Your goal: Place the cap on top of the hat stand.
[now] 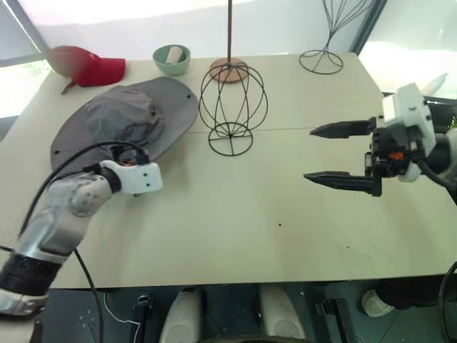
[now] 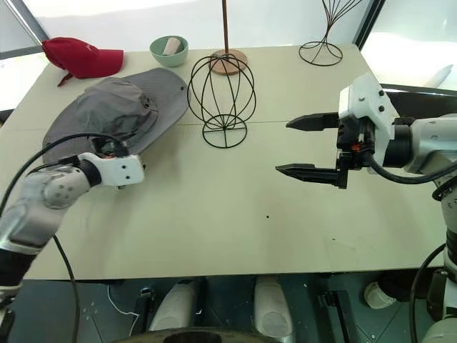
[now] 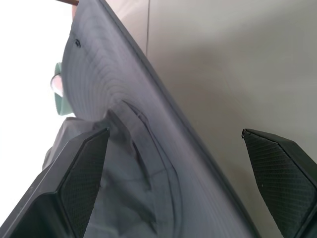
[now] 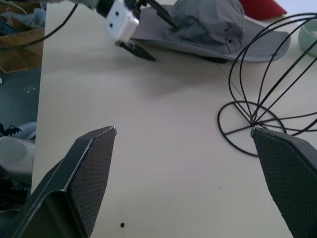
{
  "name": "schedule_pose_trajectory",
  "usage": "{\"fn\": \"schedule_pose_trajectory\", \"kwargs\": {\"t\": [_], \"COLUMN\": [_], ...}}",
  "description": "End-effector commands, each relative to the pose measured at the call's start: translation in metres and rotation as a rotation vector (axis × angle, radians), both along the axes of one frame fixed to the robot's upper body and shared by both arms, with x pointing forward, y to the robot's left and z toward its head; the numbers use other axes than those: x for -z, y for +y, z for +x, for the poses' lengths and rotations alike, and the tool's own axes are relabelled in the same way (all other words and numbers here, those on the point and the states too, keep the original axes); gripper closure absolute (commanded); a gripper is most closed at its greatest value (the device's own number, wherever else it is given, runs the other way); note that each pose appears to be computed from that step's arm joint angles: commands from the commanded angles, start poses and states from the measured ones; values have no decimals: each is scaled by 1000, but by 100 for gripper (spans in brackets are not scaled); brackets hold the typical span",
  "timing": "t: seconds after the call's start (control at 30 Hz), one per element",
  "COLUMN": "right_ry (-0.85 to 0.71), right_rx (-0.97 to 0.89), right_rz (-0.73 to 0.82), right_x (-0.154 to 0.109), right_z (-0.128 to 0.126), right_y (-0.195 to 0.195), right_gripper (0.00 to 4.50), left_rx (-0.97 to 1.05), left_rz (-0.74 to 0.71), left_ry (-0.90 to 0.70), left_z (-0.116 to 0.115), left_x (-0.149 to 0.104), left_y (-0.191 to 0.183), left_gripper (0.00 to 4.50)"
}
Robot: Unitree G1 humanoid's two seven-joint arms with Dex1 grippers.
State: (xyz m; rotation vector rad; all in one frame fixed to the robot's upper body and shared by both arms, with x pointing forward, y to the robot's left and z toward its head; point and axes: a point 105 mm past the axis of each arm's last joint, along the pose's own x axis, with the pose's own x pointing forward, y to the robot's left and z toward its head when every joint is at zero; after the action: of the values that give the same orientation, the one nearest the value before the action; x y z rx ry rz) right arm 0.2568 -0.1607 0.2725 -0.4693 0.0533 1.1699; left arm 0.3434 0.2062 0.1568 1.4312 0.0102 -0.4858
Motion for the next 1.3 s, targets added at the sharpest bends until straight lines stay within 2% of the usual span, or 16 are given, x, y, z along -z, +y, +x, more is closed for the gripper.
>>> {"fn": "schedule_pose_trajectory", "kwargs": {"t": [0.03, 0.33, 0.37, 0.63, 0.7, 0.83, 1.1, 1.2, 1.3], "right_ry": [-60, -69, -70, -43, -60, -117, -138, -141, -146], "right_rx": [-1, 19, 24, 97, 108, 143, 184, 198, 221], "right_rz": [-8, -21, -23, -2, 0, 0, 12, 14, 21], "right_x": [-14, -17, -17, -21, -24, -30, -30, -29, -28], "right_z": [-6, -5, -4, 4, 4, 8, 11, 11, 11], "right_y": [2, -1, -2, -12, -16, -23, -32, -35, -39], "right_gripper": [4, 4, 0, 0, 0, 0, 0, 0, 0], "left_rx": [-22, -185, -187, -182, -184, -163, 50, 145, 310], "left_rz": [76, -62, -88, -141, -159, -193, -201, -181, -88], "left_ry": [-99, -74, -65, -108, -130, -204, -429, -476, -549], "left_z": [12, 29, 30, 35, 38, 46, 50, 45, 32], "left_x": [-5, 7, 7, -11, -23, -57, -152, -171, -186], "left_y": [-1, 15, 14, 11, 12, 6, -46, -68, -104], "left_gripper": [0, 0, 54, 384, 432, 440, 441, 441, 441]}}
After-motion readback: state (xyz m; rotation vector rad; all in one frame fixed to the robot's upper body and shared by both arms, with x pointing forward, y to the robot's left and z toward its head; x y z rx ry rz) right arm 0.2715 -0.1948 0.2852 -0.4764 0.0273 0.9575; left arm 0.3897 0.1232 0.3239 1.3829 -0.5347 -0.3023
